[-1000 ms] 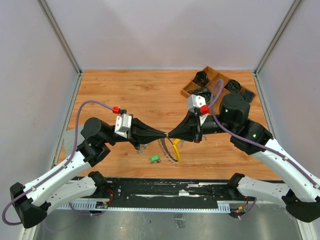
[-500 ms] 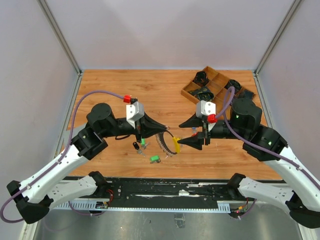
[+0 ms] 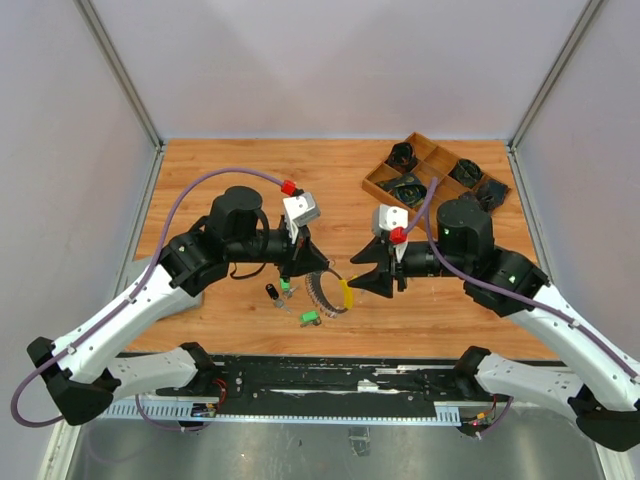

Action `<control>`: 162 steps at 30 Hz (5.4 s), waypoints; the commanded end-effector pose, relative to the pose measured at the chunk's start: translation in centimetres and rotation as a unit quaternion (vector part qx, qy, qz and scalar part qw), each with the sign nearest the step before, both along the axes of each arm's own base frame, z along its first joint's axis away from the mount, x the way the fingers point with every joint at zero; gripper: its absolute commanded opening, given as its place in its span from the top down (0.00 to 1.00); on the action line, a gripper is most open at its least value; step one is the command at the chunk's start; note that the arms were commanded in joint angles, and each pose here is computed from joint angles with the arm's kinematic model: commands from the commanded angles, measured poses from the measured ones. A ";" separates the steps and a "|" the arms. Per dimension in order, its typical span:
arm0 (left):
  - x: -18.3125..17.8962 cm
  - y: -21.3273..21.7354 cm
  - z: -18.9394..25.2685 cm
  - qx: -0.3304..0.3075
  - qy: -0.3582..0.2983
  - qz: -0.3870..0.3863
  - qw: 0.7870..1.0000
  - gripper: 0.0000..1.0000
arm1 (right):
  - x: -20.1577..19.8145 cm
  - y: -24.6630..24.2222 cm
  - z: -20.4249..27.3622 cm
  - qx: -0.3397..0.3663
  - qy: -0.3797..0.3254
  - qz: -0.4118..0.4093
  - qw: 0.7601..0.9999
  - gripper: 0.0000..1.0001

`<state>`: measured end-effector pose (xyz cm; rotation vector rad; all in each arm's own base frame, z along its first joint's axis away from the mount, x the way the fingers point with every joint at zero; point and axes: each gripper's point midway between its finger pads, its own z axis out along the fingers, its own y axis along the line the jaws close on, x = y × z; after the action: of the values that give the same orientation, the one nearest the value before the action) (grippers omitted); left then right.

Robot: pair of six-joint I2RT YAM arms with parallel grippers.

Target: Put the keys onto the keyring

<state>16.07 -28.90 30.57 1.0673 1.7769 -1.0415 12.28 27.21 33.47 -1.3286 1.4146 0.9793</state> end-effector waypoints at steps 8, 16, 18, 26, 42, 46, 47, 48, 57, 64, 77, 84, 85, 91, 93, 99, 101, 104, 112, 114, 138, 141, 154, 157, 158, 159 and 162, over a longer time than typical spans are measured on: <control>-2.1 0.0 1.9 -0.014 -0.004 -0.045 0.999 0.99 | 0.9 2.3 0.2 0.025 0.003 0.019 1.000 0.61; -2.4 0.0 2.2 -0.021 -0.011 -0.050 0.998 0.99 | 0.4 3.2 -0.7 0.019 0.023 0.047 0.998 0.69; -2.5 0.0 2.2 -0.023 -0.012 -0.053 0.998 0.99 | 0.4 3.4 -0.8 0.018 0.026 0.051 0.998 0.71; -2.6 -0.1 2.2 -0.025 -0.018 -0.061 0.998 0.99 | 0.4 3.7 -1.4 0.010 0.034 0.059 0.998 0.80; -2.9 -0.2 2.4 -0.031 -0.023 -0.071 0.997 1.00 | 0.4 4.2 -2.1 -0.002 0.039 0.066 0.997 0.69; -3.0 -0.1 2.2 -0.030 -0.023 -0.073 0.997 1.00 | 0.6 4.2 -2.1 -0.003 0.035 0.062 0.997 0.72; -3.0 -0.1 2.2 -0.030 -0.023 -0.072 0.997 0.99 | 0.6 4.2 -2.0 -0.003 0.035 0.063 0.997 0.77; -3.0 0.0 2.1 -0.029 -0.023 -0.072 0.997 1.00 | 0.5 4.2 -2.0 -0.002 0.036 0.065 0.997 0.79; -3.0 0.3 1.4 -0.014 -0.019 -0.071 0.997 1.00 | -0.1 3.8 -0.9 0.014 0.026 0.070 0.997 0.63; -3.1 0.2 1.2 -0.012 -0.016 -0.075 0.997 0.99 | -0.3 3.6 -0.3 0.020 0.022 0.071 0.997 0.70; -3.2 0.1 1.5 -0.017 -0.019 -0.079 0.997 0.99 | 0.2 4.1 -1.1 0.007 0.031 0.068 0.997 0.86; -2.8 0.6 1.6 -0.016 -0.028 -0.060 0.998 0.90 | 0.0 3.8 -0.7 0.013 0.025 0.066 0.997 0.99; -2.8 0.8 1.9 -0.020 -0.033 -0.052 0.998 0.87 | 0.1 3.7 -0.5 0.015 0.022 0.061 0.998 0.99; -1.8 2.8 5.6 -0.091 -0.078 0.040 0.992 0.60 | 0.5 3.2 1.6 0.064 0.013 0.022 0.998 0.99; -1.7 3.5 7.0 -0.124 -0.078 0.069 0.987 0.52 | 0.6 3.3 2.1 0.081 0.019 0.015 0.996 0.99; -0.9 5.0 8.8 -0.183 -0.055 0.142 0.971 0.45 | 1.5 3.5 4.5 0.161 0.049 -0.029 0.985 0.99; -0.4 4.9 8.7 -0.185 -0.042 0.158 0.969 0.45 | 1.9 3.4 5.5 0.197 0.052 -0.046 0.978 0.99; 0.1 4.6 8.8 -0.191 -0.035 0.165 0.967 0.45 | 2.5 3.4 6.5 0.234 0.053 -0.060 0.969 0.99; -0.6 4.3 11.6 -0.245 -0.095 0.127 0.956 0.47 | 1.5 2.8 9.6 0.294 0.022 -0.036 0.955 0.99; -0.3 4.1 12.1 -0.244 -0.101 0.129 0.956 0.49 | 1.1 2.5 10.3 0.299 0.014 -0.031 0.954 0.99; 3.4 8.3 -5.9 0.099 0.145 0.363 0.915 0.00 | 5.5 -3.1 3.2 0.140 0.022 -0.250 0.958 0.99; 2.8 7.7 -7.6 0.125 0.153 0.332 0.922 0.00 | 5.4 -3.5 2.8 0.132 0.021 -0.253 0.958 1.00; 5.2 7.0 3.2 -0.078 0.019 0.334 0.939 0.03 | 3.8 -3.2 2.5 0.112 0.008 -0.205 0.972 0.99; 5.1 6.3 6.5 -0.133 -0.018 0.308 0.942 0.07 | 3.4 -2.9 3.5 0.125 0.000 -0.188 0.974 0.99; 5.0 5.9 7.3 -0.143 -0.027 0.294 0.945 0.08 | 3.2 -2.8 3.9 0.130 -0.002 -0.182 0.975 0.99; 4.9 5.5 8.0 -0.151 -0.036 0.281 0.947 0.09 | 3.1 -2.7 4.4 0.137 -0.006 -0.177 0.975 0.99; 4.1 4.3 10.2 -0.183 -0.057 0.238 0.952 0.12 | 2.9 -2.8 5.9 0.155 -0.019 -0.171 0.973 0.99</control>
<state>20.54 -22.48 36.95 0.3350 1.7327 -0.8392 16.16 24.29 34.60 -0.8336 1.5103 0.8507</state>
